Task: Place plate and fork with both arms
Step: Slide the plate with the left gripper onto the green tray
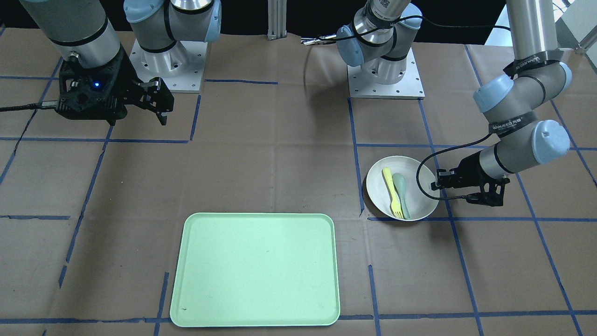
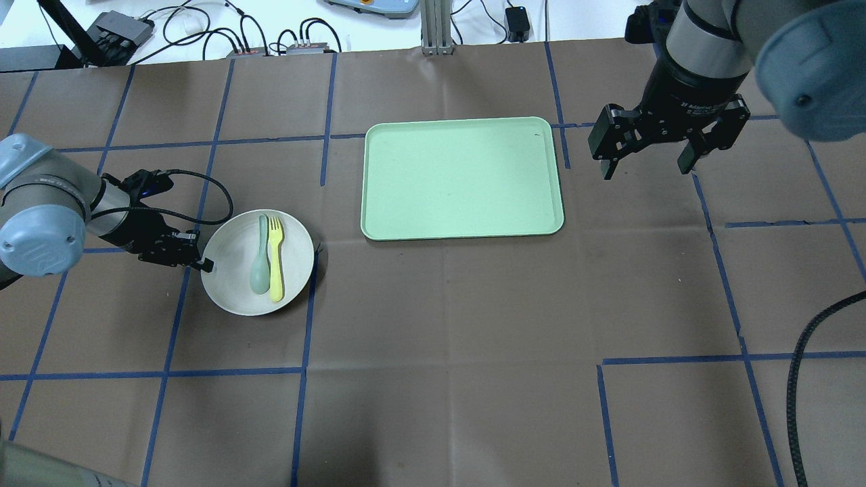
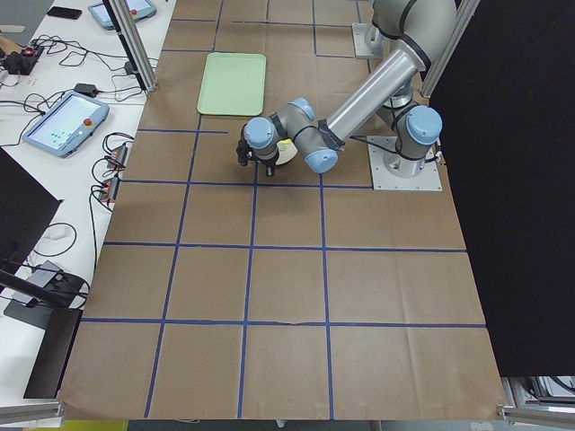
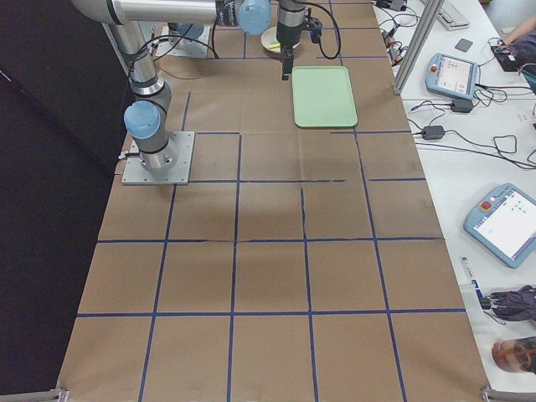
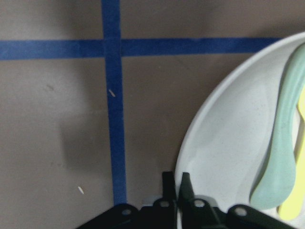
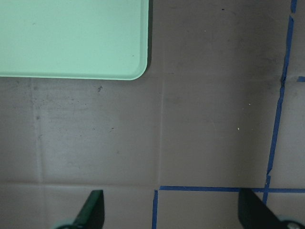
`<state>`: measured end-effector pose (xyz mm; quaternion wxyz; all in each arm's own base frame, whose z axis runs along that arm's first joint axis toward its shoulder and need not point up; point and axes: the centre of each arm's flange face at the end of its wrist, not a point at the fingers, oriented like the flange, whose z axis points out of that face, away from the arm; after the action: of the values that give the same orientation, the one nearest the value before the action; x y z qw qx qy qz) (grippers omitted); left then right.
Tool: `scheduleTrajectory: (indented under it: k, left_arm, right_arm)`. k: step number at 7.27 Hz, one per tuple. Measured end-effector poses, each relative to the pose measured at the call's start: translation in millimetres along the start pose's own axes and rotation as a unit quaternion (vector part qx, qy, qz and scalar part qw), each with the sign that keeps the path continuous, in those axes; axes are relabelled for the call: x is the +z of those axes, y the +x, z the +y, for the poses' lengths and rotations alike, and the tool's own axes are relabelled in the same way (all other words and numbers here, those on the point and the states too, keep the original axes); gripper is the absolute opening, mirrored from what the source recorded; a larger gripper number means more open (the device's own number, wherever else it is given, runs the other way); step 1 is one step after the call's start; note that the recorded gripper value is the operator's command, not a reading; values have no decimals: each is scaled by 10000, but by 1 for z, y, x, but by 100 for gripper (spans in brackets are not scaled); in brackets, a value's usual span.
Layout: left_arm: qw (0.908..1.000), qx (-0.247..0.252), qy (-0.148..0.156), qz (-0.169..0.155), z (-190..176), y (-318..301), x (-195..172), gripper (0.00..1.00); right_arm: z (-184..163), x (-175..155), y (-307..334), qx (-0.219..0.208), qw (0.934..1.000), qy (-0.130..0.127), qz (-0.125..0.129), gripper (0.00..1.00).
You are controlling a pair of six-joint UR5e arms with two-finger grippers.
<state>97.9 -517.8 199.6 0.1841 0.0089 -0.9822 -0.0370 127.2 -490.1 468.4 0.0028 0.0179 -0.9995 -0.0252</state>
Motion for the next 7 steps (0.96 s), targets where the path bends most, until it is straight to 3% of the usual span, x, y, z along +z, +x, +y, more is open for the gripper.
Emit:
scheduleTrajectory:
  k: [2,7]
  left_arm:
    - [9997,88,122,166,-32,55,1,0]
    - [9993,367,69,36,-119,239,40,0]
  right_arm:
    - [0,0,0,-2,10000,-1,-3,100]
    - [0,0,0,-2,10000,-7,-1,100]
